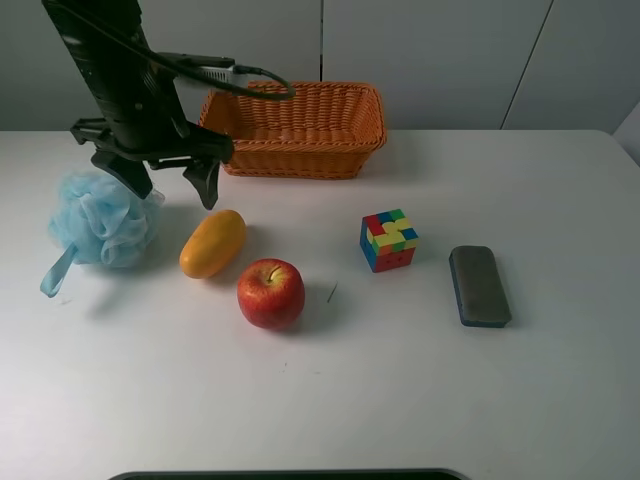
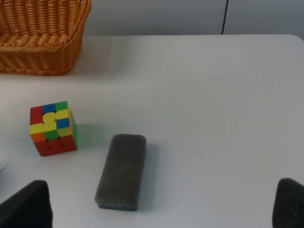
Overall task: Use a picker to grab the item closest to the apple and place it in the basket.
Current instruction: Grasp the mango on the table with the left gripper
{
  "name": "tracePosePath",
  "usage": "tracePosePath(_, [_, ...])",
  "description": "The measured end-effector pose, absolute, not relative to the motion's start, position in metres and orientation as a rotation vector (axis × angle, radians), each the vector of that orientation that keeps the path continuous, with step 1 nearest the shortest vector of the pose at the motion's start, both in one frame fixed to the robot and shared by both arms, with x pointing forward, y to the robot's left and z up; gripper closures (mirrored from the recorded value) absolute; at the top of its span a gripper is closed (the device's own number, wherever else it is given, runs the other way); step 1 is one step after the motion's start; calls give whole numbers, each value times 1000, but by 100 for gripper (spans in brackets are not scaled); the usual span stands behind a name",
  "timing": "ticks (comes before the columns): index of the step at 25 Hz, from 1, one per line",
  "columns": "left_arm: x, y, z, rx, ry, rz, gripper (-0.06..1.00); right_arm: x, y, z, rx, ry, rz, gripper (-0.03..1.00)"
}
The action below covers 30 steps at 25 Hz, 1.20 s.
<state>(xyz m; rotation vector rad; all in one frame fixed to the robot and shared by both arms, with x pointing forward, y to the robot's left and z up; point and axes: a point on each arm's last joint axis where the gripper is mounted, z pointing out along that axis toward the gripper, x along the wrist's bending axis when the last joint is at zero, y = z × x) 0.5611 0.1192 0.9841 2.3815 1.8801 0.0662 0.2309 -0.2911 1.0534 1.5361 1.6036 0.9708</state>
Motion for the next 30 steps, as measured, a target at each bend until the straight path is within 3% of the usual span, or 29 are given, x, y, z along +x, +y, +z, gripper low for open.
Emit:
tracePosePath(18, [583,97,896,2454,1941,-28,22,231,-291,1053,1536,1604,971,27])
tracePosePath(27, [582,93,875,2455,1956,-96,22,231,-291,1053,1536,1604,971,27])
tracePosePath(30, [582,93,875,2455,1956,-96,30,231,-291,1053,1536,1604,971,27])
